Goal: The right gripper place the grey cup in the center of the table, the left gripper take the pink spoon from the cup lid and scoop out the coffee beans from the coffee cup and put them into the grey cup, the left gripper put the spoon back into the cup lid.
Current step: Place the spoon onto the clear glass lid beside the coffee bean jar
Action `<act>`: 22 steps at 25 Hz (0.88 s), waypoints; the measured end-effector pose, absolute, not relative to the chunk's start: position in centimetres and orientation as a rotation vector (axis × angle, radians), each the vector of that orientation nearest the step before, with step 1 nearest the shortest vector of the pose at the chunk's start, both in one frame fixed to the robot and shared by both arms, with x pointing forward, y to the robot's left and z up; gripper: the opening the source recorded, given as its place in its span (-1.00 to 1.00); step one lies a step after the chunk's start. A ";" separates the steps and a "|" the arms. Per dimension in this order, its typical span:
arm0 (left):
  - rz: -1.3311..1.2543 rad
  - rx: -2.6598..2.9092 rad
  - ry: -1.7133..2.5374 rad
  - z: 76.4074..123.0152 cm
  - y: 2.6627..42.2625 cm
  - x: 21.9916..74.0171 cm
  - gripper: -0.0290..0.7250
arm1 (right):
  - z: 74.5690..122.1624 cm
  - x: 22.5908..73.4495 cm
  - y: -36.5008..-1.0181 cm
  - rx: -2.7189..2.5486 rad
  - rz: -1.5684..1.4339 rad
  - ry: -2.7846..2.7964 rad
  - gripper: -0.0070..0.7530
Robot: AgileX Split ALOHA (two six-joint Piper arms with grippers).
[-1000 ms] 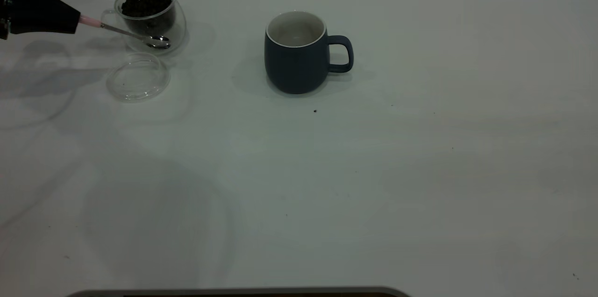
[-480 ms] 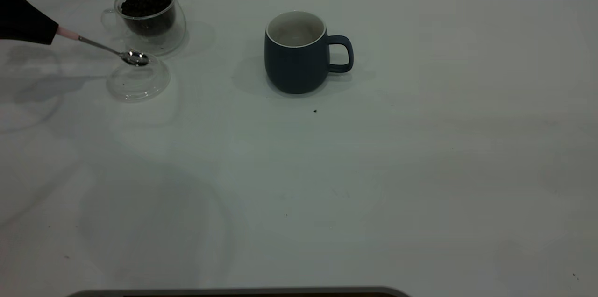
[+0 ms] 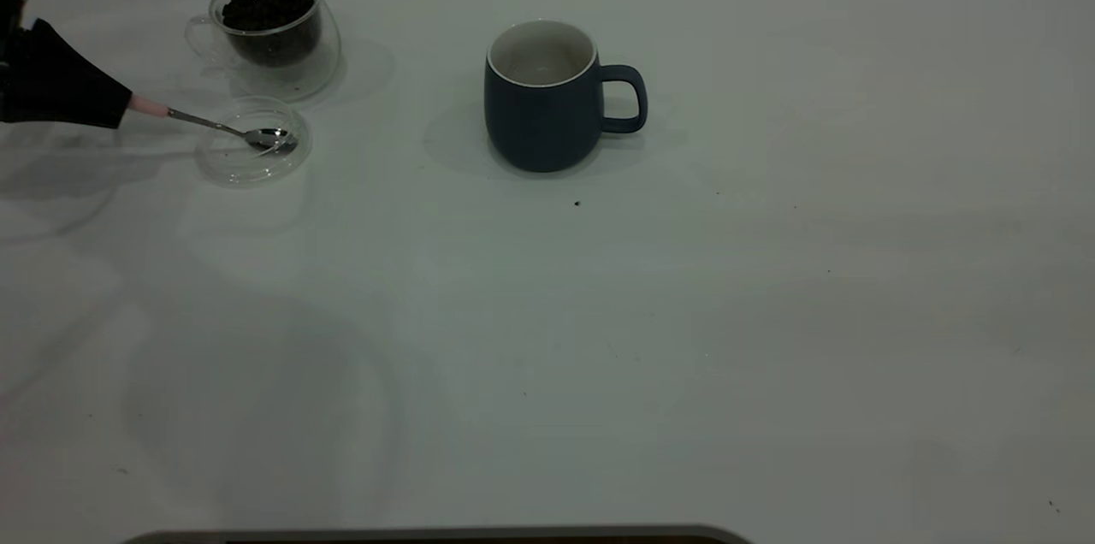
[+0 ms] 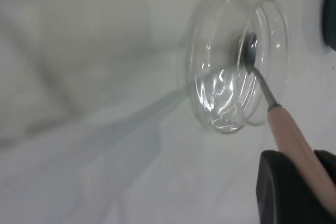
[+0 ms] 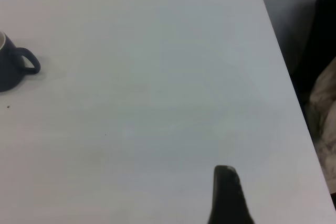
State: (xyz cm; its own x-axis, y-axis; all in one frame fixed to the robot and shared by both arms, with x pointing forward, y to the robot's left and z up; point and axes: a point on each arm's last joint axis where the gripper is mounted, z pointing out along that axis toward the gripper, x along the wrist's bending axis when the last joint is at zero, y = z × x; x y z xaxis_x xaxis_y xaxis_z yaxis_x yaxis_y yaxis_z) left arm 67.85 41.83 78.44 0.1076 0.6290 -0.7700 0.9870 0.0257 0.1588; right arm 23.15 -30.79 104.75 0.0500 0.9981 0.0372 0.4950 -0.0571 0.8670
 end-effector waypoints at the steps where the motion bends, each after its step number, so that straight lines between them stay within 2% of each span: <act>1: -0.651 1.677 1.599 78.2 41.7 67.9 -0.56 | 104.8 23.2 -30.8 1.639 0.924 1.525 0.42; 17: -0.690 1.639 1.602 77.4 40.5 68.1 -0.55 | 104.8 23.2 -30.8 1.639 0.924 1.525 0.42; 20: -0.694 1.643 1.608 77.3 40.5 68.0 -0.45 | 104.8 23.2 -30.8 1.639 0.924 1.525 0.42; 22: -0.701 1.647 1.617 77.2 40.5 68.0 -0.29 | 104.8 23.2 -30.8 1.639 0.924 1.525 0.42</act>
